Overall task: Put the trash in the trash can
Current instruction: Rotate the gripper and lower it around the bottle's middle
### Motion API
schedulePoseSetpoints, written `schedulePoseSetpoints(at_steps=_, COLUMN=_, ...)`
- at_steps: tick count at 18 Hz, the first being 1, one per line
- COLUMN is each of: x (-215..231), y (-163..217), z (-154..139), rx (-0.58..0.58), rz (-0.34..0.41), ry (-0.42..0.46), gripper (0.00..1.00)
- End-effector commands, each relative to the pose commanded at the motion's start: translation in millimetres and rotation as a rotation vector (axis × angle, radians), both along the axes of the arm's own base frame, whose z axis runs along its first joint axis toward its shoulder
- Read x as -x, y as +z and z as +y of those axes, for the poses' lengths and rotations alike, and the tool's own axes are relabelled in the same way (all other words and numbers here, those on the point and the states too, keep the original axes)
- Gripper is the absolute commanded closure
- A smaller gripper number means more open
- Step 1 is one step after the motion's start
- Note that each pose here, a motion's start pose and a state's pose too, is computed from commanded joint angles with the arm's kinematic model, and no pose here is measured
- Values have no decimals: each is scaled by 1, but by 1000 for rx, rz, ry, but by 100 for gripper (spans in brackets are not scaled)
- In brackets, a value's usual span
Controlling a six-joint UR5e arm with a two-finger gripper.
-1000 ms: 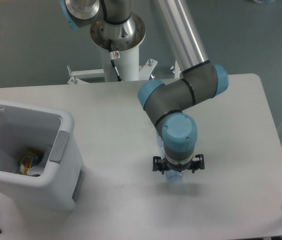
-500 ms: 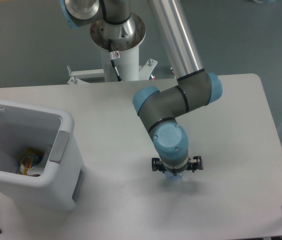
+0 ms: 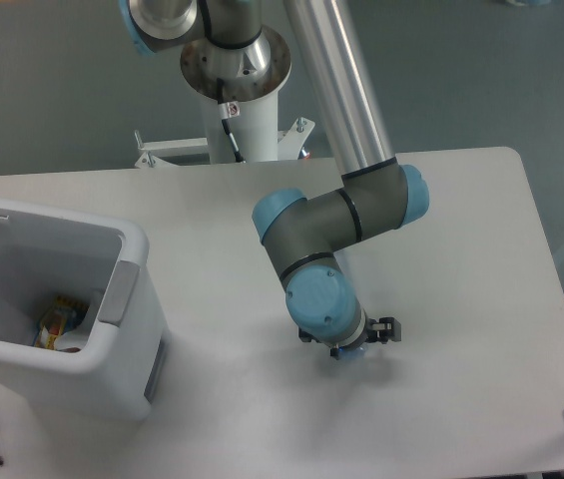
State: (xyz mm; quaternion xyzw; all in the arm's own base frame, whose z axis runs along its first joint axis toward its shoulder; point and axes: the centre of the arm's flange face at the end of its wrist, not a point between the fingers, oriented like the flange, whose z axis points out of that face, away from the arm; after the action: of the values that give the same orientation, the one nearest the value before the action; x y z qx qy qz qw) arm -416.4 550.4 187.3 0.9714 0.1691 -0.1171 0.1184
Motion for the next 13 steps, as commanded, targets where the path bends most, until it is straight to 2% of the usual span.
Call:
schedulePoseSetpoints(at_steps=3, x=-1, y=0, z=1, rx=0, rz=0, ry=0, gripper=53)
schedulePoseSetpoints(at_steps=8, x=-1, y=4, z=1, rx=-10, rz=-1, ry=-1, gripper=57)
schedulePoseSetpoints(at_steps=9, x=-1, y=21, z=4, rx=-58, rz=-15, ry=-4, gripper=63)
schedulePoseSetpoints(at_steps=13, x=13, y=56, z=6, rx=-205, rz=-63, ry=32, gripper=64)
